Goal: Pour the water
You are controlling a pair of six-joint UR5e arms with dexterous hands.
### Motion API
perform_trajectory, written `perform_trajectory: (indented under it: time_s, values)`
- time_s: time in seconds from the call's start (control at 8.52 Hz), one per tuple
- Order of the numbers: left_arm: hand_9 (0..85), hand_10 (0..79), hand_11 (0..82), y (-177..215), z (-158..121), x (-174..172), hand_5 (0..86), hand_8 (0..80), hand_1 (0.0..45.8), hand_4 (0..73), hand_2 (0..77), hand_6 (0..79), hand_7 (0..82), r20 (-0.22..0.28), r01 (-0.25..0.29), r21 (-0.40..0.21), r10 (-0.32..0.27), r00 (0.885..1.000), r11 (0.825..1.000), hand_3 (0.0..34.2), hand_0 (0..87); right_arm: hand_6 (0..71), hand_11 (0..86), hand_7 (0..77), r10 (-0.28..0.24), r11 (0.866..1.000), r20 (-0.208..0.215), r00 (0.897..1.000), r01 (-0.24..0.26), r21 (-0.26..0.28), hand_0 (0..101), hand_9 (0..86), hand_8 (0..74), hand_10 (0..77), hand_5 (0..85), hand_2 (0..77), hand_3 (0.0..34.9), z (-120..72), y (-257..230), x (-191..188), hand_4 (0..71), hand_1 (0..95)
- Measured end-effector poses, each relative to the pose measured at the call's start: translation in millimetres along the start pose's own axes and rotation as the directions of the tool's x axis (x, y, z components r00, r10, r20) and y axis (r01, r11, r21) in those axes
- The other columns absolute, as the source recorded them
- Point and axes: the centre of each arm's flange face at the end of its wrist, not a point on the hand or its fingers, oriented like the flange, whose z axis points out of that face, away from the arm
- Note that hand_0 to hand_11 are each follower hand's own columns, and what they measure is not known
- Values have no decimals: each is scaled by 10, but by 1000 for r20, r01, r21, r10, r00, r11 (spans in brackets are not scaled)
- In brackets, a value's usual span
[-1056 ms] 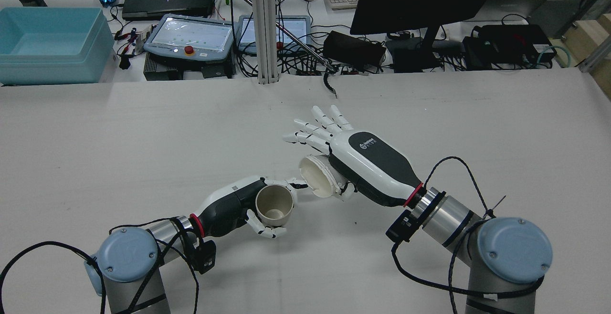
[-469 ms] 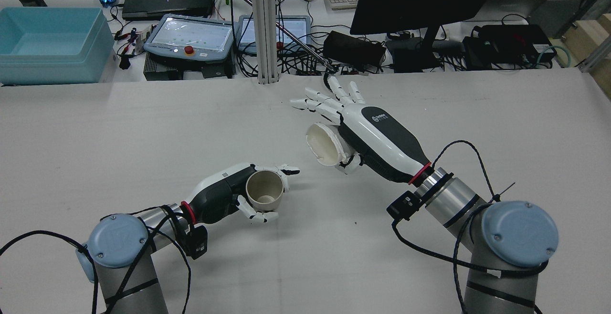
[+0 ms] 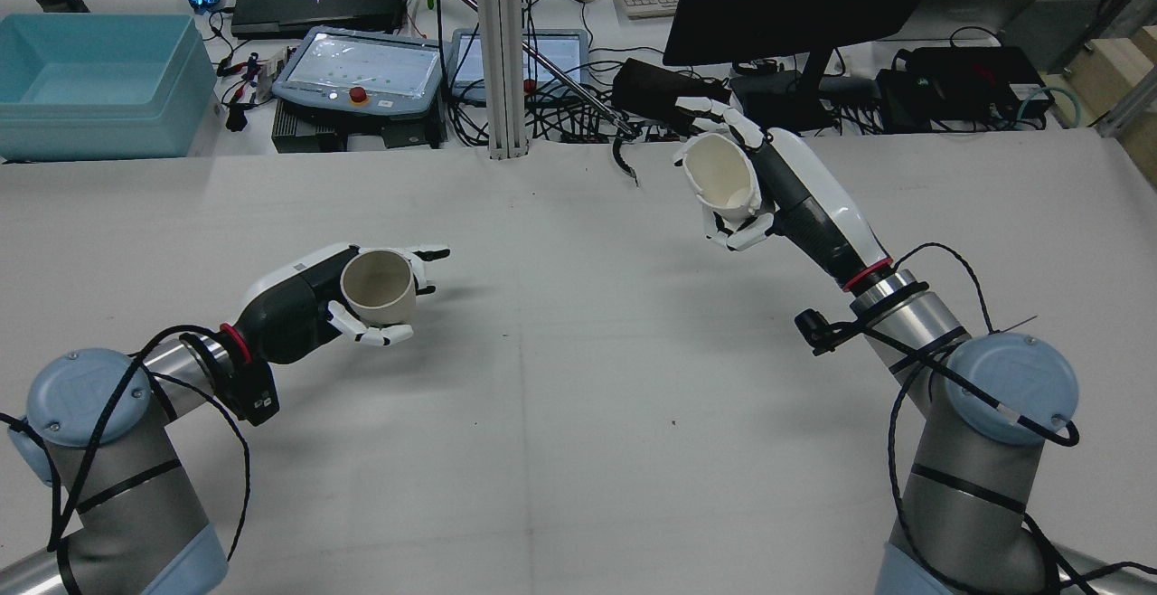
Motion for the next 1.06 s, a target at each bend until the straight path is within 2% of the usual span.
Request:
perform_trajectory:
  time_s: [0.12,0.23,0.35,0.47,0.59,0.7,0.82,0.94,1.06]
  values:
    - [22,114,202,-339,-307,315,453,38,273,464,376,125,153,-34,-6,38,7,999,999,0,799,398,311,300,95,994,-18,995,-94,50,801,136,158,207,207,562,74,-6,-336,173,0,218]
    - [16,120,202,-702,-706,597,453,22,267,464,382,114,147,-70,-9,79,14,997,997,1,800,469,431,360,156,984,-32,987,-153,96,778,185,196,278,218,567,25,-47,-686,357,44,218]
    - [16,120,202,-1075,-1209,838,453,22,267,464,382,114,147,-108,-6,124,20,994,992,1,800,556,556,382,191,975,-37,981,-185,124,690,316,295,387,235,562,0,-121,-1030,543,27,229]
    - [16,114,202,-1335,-1632,987,453,44,267,464,382,109,147,-137,-5,156,26,990,988,0,801,556,556,382,204,971,-38,978,-197,133,690,316,295,387,235,562,0,-172,-1237,668,27,229]
    - [16,98,202,-1532,-2010,1098,453,11,267,464,382,114,147,-162,-5,182,35,986,983,1,802,562,584,382,208,970,-43,977,-200,136,642,376,338,425,240,562,0,-208,-1377,753,60,229]
    - [16,114,202,-1655,-2289,1174,453,44,267,464,382,114,147,-181,-5,201,42,983,980,0,802,562,589,393,203,970,-49,978,-195,143,640,409,360,442,240,562,5,-243,-1519,839,120,229]
    - [16,114,202,-1778,-2549,1189,453,44,267,464,382,114,153,-190,-6,224,50,980,975,0,801,562,589,447,197,971,-58,979,-187,150,682,491,436,393,229,562,0,-301,-1714,957,224,245]
    - [16,114,202,-1913,-2807,1162,453,44,267,464,382,114,153,-192,-7,249,57,980,969,0,801,496,393,453,194,971,-64,979,-183,151,749,507,409,175,207,562,0,-384,-1910,1050,316,240]
    - [16,114,202,-2057,-3018,1123,453,44,267,464,382,114,153,-191,-5,269,59,980,963,0,800,496,393,453,197,971,-66,978,-186,152,749,507,409,175,207,562,0,-457,-2042,1080,316,240]
